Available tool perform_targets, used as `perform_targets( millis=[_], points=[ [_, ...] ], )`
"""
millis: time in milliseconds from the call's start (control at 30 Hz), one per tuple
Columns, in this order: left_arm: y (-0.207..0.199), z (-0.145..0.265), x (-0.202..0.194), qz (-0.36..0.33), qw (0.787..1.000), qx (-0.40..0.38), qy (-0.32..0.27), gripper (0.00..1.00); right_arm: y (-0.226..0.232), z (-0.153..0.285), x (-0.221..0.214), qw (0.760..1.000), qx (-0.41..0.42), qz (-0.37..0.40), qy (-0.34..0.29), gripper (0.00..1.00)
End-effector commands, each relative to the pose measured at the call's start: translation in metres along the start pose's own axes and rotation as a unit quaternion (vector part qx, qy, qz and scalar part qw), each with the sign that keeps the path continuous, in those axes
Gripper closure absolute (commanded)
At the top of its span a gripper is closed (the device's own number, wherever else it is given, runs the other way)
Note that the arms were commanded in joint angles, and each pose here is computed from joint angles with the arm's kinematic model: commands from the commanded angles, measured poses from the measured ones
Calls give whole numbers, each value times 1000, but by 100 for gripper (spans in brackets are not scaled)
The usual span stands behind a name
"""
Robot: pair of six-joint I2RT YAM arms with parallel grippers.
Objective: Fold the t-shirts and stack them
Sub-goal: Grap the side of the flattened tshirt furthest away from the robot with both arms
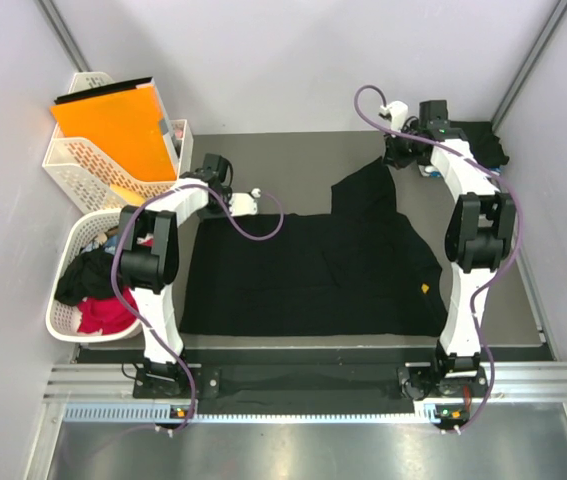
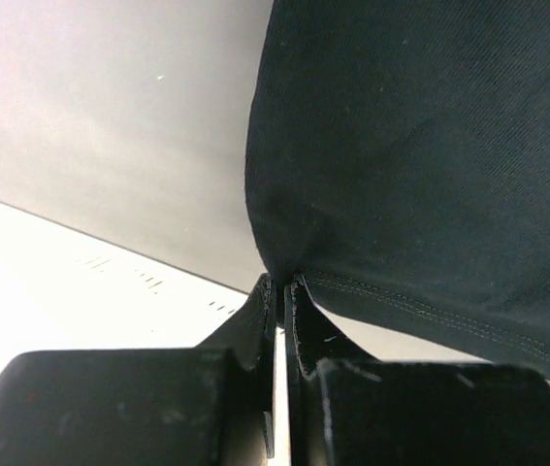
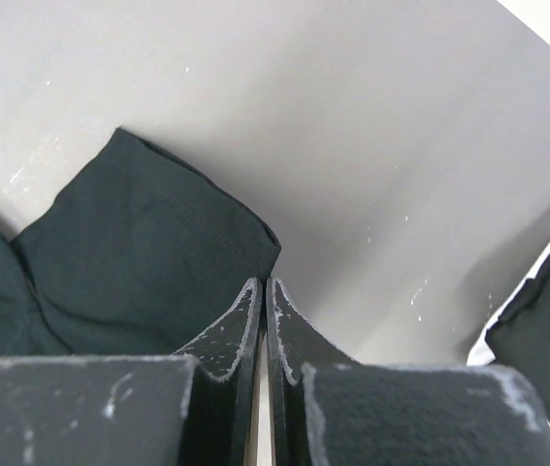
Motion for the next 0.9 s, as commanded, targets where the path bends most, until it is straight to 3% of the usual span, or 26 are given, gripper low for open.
perform_targets(
  millis=[0,367,867],
  points=[
    [28,26,-9,11,997,76,19,100,3,27,22,999,-18,27,-32,100],
    [53,27,-31,50,986,137,82,100,-3,38,32,998,-32,40,-48,100],
    [53,22,-35,58,984,137,94,100,-5,51,81,990,-47,93,-95,100]
  ],
)
Point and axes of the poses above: each gripper's point midway between its finger pads, its own z axis back along the fingers, its own y axis along the line the jaws close on, x = y × z, the point moved 4 cm from there along z, back along the fingers, and after that the axes turned 15 degrees about -z, right-handed, at the moved point
